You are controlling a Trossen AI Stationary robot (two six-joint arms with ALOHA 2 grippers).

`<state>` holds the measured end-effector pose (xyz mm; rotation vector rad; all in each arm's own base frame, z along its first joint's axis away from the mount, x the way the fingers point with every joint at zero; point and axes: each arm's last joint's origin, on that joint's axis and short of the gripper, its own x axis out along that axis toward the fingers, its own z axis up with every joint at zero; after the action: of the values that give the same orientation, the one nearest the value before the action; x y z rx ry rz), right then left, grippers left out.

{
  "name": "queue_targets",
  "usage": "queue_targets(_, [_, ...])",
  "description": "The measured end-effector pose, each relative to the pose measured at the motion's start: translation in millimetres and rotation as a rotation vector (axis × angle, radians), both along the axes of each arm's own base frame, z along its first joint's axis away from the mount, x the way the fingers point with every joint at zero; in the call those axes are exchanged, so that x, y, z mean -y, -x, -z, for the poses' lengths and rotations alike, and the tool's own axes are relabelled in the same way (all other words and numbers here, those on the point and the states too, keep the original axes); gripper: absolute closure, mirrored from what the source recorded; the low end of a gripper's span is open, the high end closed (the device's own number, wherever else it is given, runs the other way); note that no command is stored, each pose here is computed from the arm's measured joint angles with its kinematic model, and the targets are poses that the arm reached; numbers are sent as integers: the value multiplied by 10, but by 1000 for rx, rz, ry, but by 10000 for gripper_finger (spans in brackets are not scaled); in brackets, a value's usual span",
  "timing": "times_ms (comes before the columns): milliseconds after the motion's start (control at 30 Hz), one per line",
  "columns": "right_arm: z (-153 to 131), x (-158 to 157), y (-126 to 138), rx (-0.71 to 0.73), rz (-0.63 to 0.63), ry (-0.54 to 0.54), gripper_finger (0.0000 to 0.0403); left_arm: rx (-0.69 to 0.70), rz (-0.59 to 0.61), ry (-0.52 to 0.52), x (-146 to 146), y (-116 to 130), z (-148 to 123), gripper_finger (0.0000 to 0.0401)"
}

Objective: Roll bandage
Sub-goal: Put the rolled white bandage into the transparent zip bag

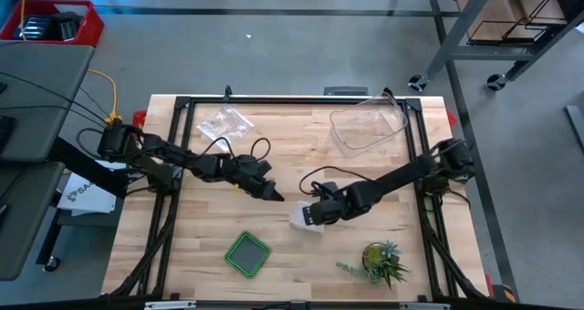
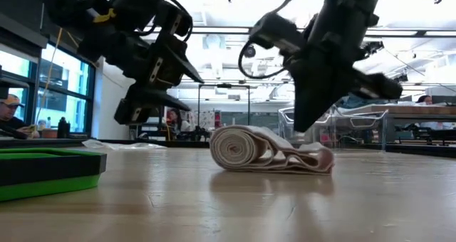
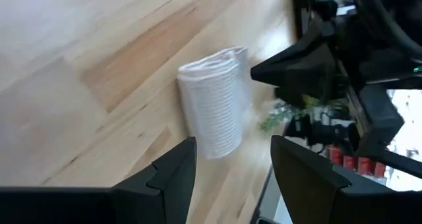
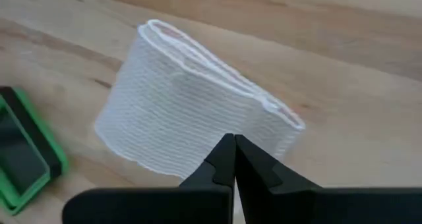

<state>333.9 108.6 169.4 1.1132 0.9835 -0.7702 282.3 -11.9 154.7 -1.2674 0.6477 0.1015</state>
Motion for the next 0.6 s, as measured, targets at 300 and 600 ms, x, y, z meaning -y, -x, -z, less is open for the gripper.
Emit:
queue_targets(300, [-63,-30,90,-43,-43,-5,403,26,-41,-14,-121,-10,-28,213])
queue_targets(600, [212,7,-22,-83,-25,3,403,22,-41,2,-108,-9,-28,213])
